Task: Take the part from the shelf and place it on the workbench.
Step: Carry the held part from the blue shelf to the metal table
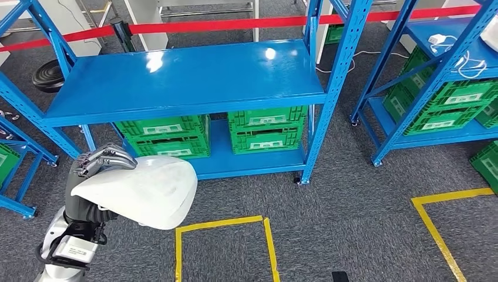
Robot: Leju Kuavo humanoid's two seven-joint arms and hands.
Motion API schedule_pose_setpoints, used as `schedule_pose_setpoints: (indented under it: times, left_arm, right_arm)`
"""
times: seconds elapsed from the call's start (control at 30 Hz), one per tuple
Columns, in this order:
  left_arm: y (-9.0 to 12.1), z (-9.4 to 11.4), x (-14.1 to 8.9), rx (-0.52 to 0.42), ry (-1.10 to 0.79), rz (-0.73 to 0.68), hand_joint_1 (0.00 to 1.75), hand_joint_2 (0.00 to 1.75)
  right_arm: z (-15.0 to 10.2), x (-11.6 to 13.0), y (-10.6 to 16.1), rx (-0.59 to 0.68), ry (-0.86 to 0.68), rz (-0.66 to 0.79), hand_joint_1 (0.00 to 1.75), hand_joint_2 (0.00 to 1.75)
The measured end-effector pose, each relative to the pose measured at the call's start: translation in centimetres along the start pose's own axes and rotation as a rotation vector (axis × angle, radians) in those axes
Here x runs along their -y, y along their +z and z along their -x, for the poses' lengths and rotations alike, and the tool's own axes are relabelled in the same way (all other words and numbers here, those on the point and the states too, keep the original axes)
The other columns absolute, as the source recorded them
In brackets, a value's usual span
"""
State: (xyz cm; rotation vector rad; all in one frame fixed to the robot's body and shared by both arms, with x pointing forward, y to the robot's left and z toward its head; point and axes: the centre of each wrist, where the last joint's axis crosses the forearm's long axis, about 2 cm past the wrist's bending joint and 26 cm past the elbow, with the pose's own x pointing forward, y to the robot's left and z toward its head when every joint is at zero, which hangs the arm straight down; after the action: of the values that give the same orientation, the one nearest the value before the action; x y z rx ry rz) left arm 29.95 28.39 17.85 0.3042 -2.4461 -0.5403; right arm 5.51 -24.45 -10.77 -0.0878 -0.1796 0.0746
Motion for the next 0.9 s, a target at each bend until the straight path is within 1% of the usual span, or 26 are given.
schedule_pose_setpoints:
  times: [0.23,0.4,0.57,0.67,0.9]
  left_arm:
    - [0.0,-0.2,0.0,0.003,-0.005,-0.011,1.75,1.75]
    - [0.6,-0.5,0.1,-0.011,-0.007,-0.013,1.75,1.75]
    - [0.7,-0.7,-0.3,-0.008,-0.027,-0.024,1.75,1.75]
    - [1.1,-0.8,-0.5,-0.013,-0.033,-0.026,1.75,1.75]
    - [1.4,-0.7,-0.9,-0.023,-0.050,-0.029,1.75,1.75]
  right_arm:
    - [0.2,0.0,0.0,0.000,-0.001,-0.011,0.00,0.00]
    - [0.2,0.1,0.0,0.017,0.006,-0.018,0.00,0.00]
    - [0.2,0.2,0.0,0.033,0.019,-0.008,0.00,0.00]
    - [0.2,0.2,0.0,0.040,0.022,-0.009,0.00,0.00]
    - [0.2,0.1,0.0,0.047,0.045,-0.010,0.00,0.00]
